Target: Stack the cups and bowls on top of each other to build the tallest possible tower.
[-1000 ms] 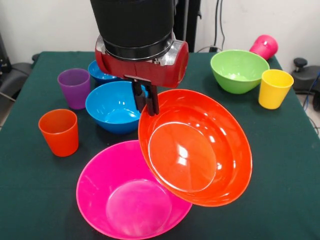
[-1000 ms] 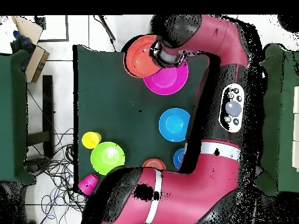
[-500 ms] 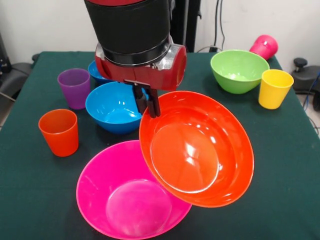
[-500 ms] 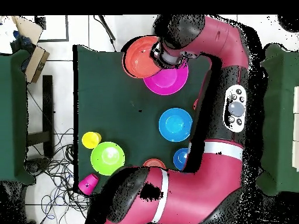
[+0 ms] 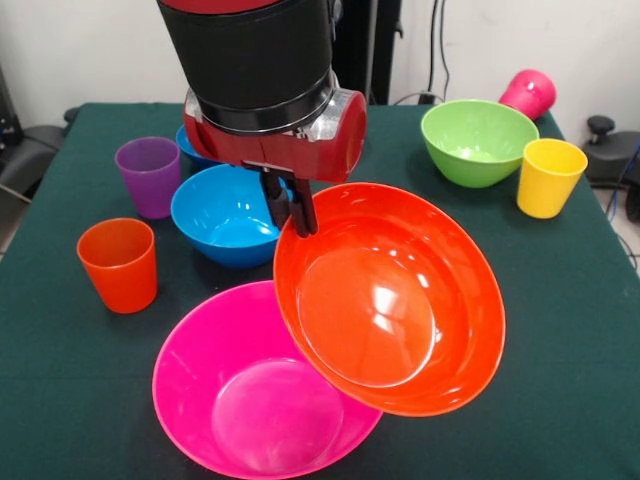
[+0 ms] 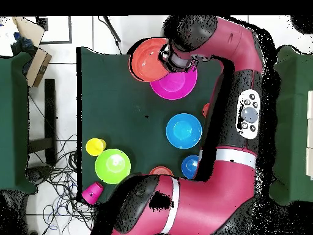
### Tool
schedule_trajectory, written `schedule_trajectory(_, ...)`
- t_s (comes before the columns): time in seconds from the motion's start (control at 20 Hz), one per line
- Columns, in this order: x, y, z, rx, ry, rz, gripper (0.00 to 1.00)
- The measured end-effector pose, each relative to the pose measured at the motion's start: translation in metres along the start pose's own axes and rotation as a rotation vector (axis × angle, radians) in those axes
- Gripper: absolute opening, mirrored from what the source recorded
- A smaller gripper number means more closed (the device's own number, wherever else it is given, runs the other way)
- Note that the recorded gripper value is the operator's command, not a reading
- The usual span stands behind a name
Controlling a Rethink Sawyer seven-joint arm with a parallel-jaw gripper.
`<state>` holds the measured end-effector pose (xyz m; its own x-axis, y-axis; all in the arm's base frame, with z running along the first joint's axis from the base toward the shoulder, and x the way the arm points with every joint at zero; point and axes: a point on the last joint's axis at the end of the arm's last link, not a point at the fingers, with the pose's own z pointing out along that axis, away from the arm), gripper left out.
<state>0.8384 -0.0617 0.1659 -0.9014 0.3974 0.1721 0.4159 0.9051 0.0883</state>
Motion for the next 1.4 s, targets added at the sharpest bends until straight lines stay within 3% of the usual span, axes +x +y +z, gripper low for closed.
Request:
schedule_trajectory(0.65,-0.0001,0.0095,0.0009,-0.037,0.006,-0.012,0.0)
schedule_trajectory(1.4,-0.0057,0.0001,-0.0002,-0.064,0.008,0.0,0.0)
